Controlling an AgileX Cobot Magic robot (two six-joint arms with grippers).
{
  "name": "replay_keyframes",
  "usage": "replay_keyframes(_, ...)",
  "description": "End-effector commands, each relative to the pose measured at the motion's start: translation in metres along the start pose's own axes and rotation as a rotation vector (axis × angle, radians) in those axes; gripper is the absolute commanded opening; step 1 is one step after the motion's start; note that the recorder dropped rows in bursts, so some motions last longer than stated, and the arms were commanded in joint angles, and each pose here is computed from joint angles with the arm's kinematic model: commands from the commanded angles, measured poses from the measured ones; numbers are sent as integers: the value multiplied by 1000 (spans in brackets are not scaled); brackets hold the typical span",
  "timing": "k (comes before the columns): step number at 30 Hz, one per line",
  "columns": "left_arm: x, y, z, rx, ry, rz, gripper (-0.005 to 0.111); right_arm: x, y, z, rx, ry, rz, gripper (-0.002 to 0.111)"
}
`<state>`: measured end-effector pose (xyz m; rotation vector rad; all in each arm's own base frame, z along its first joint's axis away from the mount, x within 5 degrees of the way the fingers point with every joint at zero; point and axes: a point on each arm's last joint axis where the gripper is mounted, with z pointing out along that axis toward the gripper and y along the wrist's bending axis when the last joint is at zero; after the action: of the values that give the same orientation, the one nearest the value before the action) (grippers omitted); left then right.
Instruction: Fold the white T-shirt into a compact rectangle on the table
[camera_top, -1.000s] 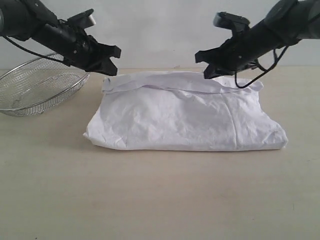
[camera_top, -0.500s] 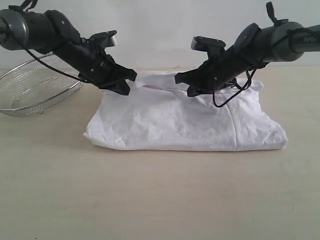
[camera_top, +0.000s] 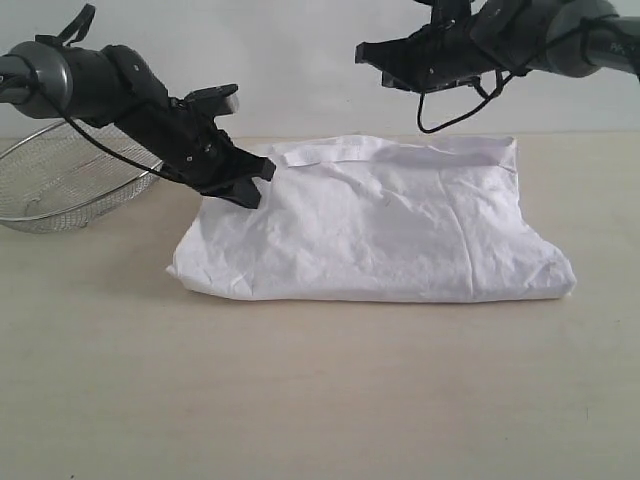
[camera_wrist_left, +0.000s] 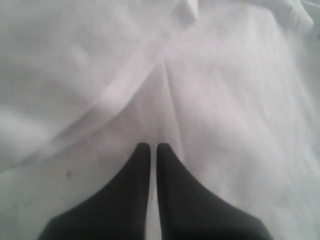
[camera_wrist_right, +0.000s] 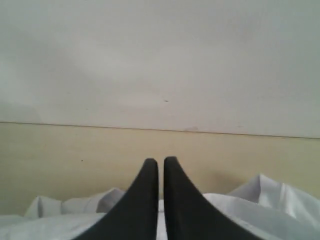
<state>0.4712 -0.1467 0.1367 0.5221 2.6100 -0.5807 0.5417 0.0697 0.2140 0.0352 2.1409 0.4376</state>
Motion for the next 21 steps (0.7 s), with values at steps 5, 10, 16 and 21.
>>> replay_keyframes(5,-5,-3,-6,-5,-28,-4,5,23,-7,-1,7,212,-34,0)
replay_keyframes(10,-13,-4,-16,-24,-83,5,5,40,-12,1,11,280,-31,0)
replay_keyframes(16,-19,-6,-24,-40,-121,13,5,67,3,12,12,294,-58,0)
replay_keyframes(21,-19,-4,-24,-56,-121,18,5,85,31,31,-6,240,-92,0)
